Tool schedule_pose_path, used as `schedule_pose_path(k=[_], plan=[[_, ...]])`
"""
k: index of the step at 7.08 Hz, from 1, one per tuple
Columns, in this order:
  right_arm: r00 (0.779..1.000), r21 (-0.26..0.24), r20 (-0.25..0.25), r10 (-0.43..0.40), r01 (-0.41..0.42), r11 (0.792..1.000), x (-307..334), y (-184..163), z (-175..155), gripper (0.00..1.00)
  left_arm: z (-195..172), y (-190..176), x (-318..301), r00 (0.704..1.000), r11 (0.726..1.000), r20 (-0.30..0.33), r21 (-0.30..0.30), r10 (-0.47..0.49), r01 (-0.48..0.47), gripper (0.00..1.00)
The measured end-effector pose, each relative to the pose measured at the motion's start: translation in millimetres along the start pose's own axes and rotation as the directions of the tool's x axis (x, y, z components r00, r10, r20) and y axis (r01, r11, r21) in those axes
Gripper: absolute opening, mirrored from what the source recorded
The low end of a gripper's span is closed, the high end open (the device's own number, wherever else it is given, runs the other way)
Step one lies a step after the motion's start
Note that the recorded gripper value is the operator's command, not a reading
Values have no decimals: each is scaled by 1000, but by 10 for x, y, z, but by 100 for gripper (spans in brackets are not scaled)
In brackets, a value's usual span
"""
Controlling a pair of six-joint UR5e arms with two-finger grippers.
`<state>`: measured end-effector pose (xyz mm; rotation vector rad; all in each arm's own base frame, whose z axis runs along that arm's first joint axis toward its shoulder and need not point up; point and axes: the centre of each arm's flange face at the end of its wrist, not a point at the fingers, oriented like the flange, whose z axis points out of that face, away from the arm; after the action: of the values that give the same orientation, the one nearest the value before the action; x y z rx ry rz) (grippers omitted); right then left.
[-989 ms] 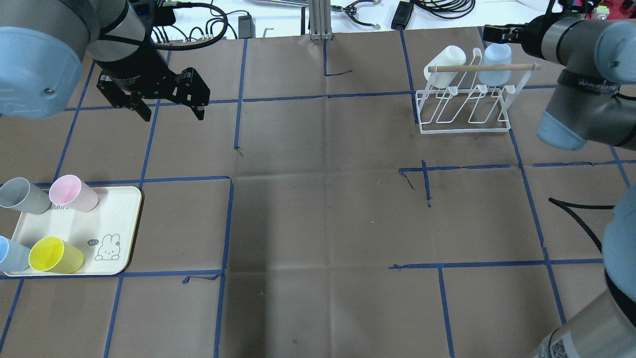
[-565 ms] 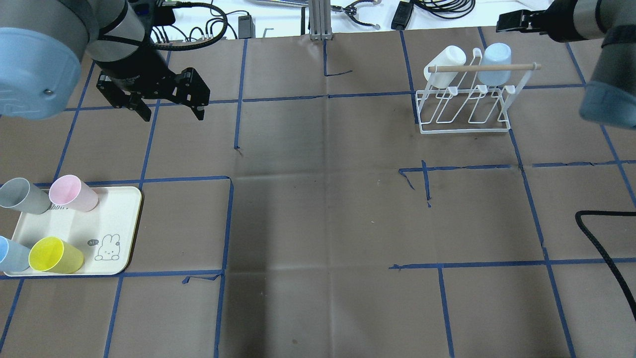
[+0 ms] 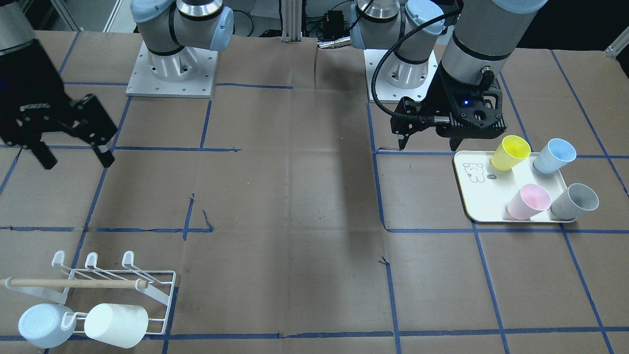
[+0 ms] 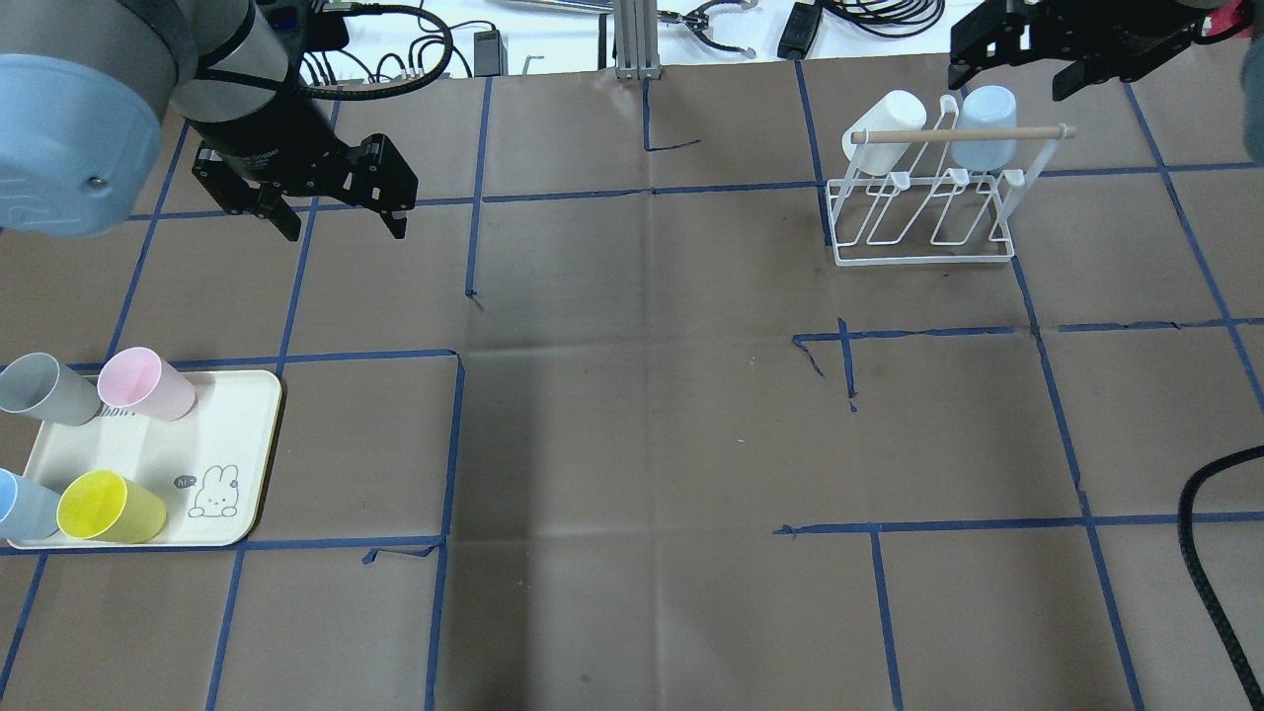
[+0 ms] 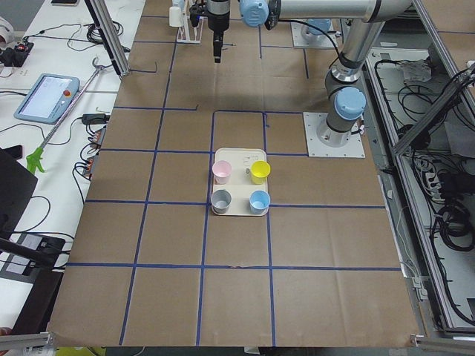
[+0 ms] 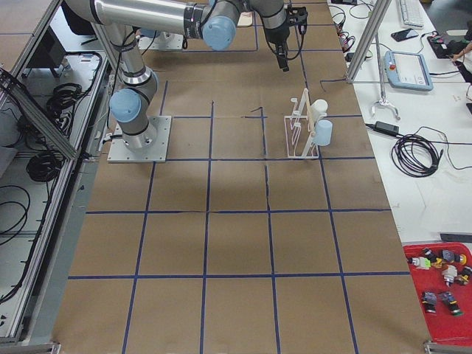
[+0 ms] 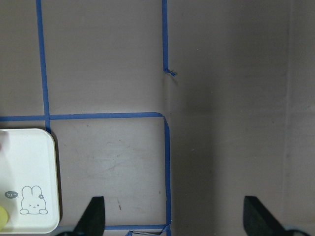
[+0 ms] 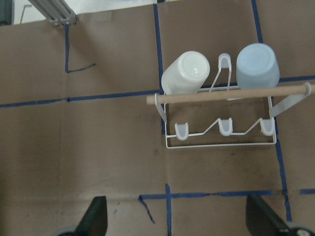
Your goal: Transfer IKEA cup to right arm and place on rack
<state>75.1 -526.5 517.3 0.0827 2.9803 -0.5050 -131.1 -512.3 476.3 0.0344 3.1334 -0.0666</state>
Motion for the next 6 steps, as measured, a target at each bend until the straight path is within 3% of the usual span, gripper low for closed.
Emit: schedule_pose_path(k=[3, 6], plan=[[991, -138, -68, -117, 107, 985, -900, 530, -88, 100, 1, 3, 0, 1000, 1000, 0, 0, 0, 0, 100], [984, -194, -85, -158, 139, 971, -1068, 697, -48, 100, 8, 6, 0, 1000, 1000, 0, -2, 0, 0, 100]])
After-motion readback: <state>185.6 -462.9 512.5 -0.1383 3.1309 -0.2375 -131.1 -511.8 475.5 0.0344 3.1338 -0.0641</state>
